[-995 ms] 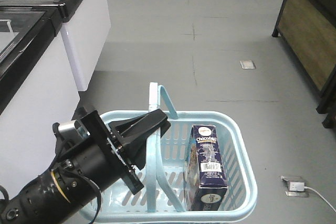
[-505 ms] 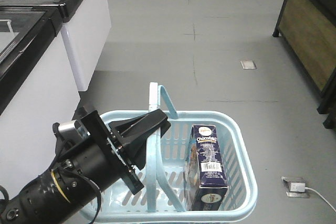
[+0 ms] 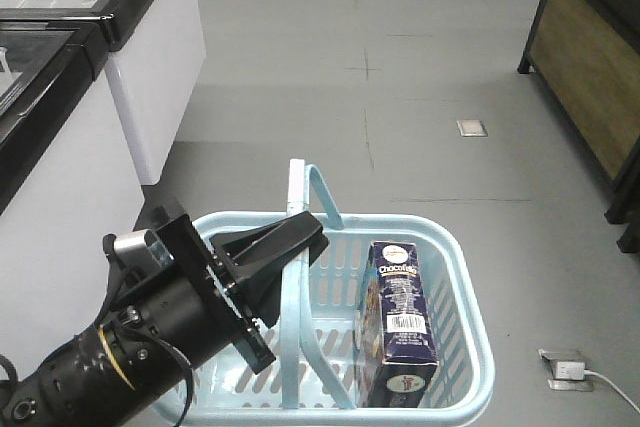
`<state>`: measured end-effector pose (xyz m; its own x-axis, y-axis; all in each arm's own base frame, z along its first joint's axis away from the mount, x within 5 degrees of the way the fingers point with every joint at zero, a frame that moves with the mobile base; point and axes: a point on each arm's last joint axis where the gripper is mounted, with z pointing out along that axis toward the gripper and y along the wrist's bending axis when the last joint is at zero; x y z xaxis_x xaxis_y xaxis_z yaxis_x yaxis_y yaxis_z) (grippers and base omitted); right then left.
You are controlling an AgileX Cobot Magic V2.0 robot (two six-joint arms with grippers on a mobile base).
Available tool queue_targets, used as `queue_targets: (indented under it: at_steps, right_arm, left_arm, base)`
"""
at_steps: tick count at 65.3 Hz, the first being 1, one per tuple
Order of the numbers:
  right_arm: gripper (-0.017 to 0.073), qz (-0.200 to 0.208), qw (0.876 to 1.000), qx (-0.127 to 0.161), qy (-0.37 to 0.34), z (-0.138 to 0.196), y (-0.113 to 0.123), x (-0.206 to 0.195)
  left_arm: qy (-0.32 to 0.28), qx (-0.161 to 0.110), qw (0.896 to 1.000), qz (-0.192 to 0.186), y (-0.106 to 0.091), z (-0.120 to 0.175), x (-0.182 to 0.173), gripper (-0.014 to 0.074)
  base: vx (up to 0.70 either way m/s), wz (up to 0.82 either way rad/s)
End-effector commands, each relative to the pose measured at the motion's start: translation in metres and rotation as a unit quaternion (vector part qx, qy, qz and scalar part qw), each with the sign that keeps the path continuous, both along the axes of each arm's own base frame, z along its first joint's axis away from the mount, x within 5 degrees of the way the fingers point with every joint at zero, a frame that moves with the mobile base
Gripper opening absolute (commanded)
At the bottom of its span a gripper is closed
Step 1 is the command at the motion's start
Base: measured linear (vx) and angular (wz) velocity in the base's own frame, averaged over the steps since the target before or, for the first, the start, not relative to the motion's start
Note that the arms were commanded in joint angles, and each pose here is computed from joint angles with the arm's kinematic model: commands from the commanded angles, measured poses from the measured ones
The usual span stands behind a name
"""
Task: Left arm holds basket, right arm returns cookies
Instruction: 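Hold the basket steady in front of the robot with the left gripper, then drive toward the drink shelves while holding the basket in the left gripper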
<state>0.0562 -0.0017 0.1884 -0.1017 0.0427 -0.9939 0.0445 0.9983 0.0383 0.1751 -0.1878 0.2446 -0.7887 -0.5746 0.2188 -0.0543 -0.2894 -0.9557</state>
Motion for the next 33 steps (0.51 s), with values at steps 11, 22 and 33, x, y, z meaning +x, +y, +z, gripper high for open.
queue_targets:
  at_steps: [11,22,33]
  right_arm:
    - [-0.0006,-0.004,0.999,-0.007,-0.032,0.0011,-0.0007,0.0002]
    - [-0.0006,-0.004,0.999,-0.007,-0.032,0.0011,-0.0007,0.0002]
    - [-0.0006,-0.004,0.999,-0.007,-0.032,0.001,-0.0007,0.0002]
  left_arm:
    - [-0.108,-0.133,0.985,-0.008,0.0073,0.0404,-0.0091,0.0]
    - [-0.108,-0.133,0.985,-0.008,0.0073,0.0404,-0.0091,0.0]
    - [-0.108,-0.133,0.985,-0.008,0.0072,0.0401,-0.009,0.0]
  base:
    - [0.18,0.01]
    - [0.2,-0.03]
    - [0.25,-0.17]
